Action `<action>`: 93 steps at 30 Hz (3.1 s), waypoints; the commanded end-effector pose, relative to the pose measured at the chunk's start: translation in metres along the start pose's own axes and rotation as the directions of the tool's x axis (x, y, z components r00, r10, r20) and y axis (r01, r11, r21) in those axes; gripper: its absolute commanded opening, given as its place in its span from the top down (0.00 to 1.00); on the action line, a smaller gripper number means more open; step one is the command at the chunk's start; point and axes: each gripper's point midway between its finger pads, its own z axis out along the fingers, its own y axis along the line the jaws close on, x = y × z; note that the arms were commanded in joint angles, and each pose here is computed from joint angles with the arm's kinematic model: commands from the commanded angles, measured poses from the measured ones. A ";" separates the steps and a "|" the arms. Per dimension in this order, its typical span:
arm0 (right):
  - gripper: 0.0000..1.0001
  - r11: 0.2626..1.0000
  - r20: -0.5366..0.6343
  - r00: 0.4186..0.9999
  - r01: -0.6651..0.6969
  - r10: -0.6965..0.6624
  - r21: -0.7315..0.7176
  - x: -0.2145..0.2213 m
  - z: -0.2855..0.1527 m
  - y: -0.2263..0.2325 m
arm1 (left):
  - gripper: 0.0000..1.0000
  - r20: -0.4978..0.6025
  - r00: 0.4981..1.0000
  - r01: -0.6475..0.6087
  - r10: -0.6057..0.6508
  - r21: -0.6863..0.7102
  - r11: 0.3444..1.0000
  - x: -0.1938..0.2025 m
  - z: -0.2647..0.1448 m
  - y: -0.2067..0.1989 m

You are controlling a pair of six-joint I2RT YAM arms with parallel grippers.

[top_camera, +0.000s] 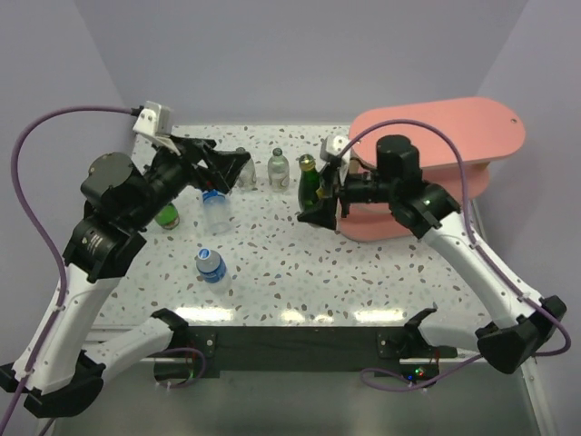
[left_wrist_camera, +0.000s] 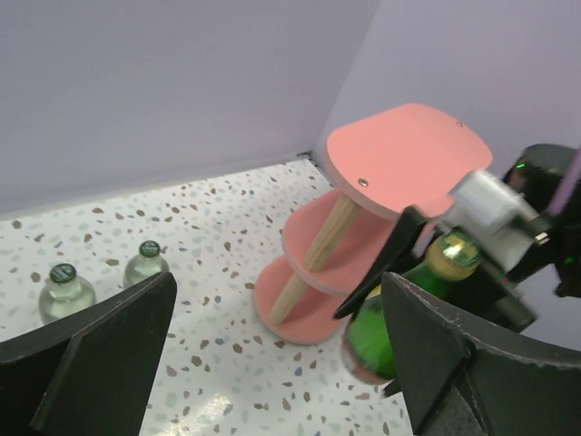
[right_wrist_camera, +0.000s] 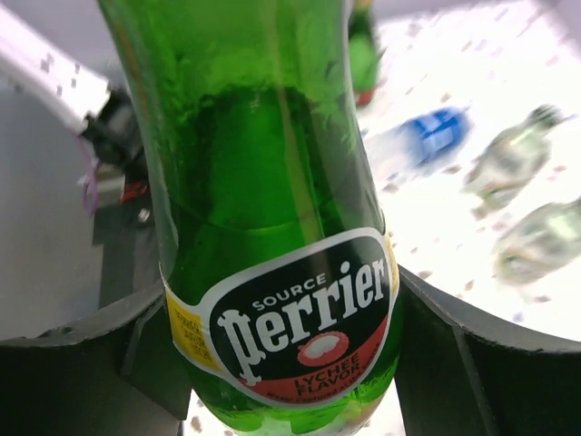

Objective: Place and organize the beverage onto the shelf

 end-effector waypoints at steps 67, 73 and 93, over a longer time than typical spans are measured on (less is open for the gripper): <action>0.76 0.190 0.235 0.966 -0.211 -0.113 0.959 -0.063 -0.395 -0.283 | 0.00 -0.044 0.992 -0.126 0.119 -0.258 0.958 0.067 -0.001 0.077; 0.75 0.186 0.250 0.962 -0.228 -0.107 0.956 -0.065 -0.395 -0.279 | 0.00 -0.040 0.992 -0.126 0.120 -0.257 0.958 0.066 -0.003 0.076; 0.06 0.126 0.267 0.957 -0.253 -0.110 0.959 -0.065 -0.404 -0.272 | 0.00 -0.032 0.993 -0.122 0.117 -0.246 0.962 0.063 -0.003 0.074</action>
